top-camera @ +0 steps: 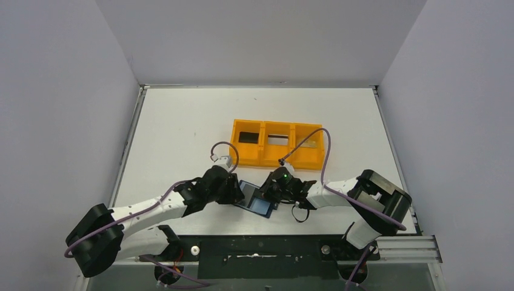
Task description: Take the credit cards out of the card holder
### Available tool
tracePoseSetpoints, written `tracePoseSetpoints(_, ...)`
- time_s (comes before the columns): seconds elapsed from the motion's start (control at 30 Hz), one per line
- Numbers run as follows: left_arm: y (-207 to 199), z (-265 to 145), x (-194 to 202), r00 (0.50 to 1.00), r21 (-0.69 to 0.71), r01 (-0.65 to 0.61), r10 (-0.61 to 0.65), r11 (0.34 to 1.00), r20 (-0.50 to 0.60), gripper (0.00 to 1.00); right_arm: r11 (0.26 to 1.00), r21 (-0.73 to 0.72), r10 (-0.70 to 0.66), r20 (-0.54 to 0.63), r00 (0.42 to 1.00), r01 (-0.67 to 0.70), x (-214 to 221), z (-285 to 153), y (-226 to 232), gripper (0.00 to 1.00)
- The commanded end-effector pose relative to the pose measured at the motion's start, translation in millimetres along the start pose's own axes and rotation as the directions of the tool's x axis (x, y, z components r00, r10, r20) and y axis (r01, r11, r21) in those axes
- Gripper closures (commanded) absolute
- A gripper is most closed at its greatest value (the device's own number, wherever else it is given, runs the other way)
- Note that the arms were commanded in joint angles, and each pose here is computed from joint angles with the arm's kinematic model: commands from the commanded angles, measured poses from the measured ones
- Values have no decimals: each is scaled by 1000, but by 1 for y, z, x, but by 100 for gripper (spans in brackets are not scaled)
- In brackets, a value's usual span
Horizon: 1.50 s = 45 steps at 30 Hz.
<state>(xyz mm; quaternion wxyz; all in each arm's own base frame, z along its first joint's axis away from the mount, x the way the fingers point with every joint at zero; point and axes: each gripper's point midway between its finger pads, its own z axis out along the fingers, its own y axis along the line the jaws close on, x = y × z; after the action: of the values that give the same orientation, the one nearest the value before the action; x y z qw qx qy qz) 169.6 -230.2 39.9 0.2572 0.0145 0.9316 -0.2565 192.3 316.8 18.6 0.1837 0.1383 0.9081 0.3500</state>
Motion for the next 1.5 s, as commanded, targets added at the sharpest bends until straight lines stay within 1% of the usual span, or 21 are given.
tracePoseSetpoints(0.0,-17,-10,-55,989,-4,-30,30,1000,145,56,1000,9,11,39,999,-11,-9,-2,1,96)
tracePoseSetpoints(0.1,-10,0,-57,992,-11,-34,35,999,118,51,1000,10,11,39,999,-11,-9,-2,0,96)
tracePoseSetpoints(0.23,-8,19,-39,999,14,-42,42,999,19,52,1000,15,11,41,999,-11,-9,-2,-1,96)
tracePoseSetpoints(0.3,-9,26,-24,998,47,-47,49,998,-46,56,1000,14,10,37,999,-11,-9,-1,-1,96)
tracePoseSetpoints(0.4,-10,30,-2,991,65,-54,62,996,-122,66,1000,-3,9,30,1000,-9,-8,-1,2,93)
tracePoseSetpoints(0.53,-6,27,16,987,60,-41,50,997,-152,78,998,-52,31,24,999,-30,-9,-1,7,83)
tracePoseSetpoints(0.57,-3,25,19,988,53,-26,34,998,-153,80,998,-59,35,24,999,-34,-9,-1,8,82)
tracePoseSetpoints(0.63,1,20,23,989,48,4,3,999,-147,83,998,-54,36,24,999,-34,-9,0,8,82)
tracePoseSetpoints(0.73,7,16,29,991,49,33,-26,998,-133,84,999,-36,18,22,1000,-17,-9,2,6,85)
tracePoseSetpoints(0.83,13,13,32,991,33,41,-36,999,-128,85,1000,-12,-26,14,1000,26,-7,3,8,94)
tracePoseSetpoints(0.93,19,12,30,992,-8,38,-39,999,-122,85,996,40,-87,19,996,86,-7,2,9,98)
tracePoseSetpoints(1.07,24,5,13,997,-83,43,-48,996,-65,79,988,88,-133,41,990,129,-11,-3,9,100)
tracePoseSetpoints(1.27,4,-13,-22,997,-43,55,-53,998,47,67,991,59,-121,47,992,118,-10,-6,12,100)
tracePoseSetpoints(1.37,-7,-18,-34,997,-12,31,-30,999,74,65,992,53,-119,44,992,117,-10,-6,13,100)
tracePoseSetpoints(1.47,-30,-18,-39,998,89,-9,3,996,68,64,992,46,-120,48,992,118,-10,-5,15,100)
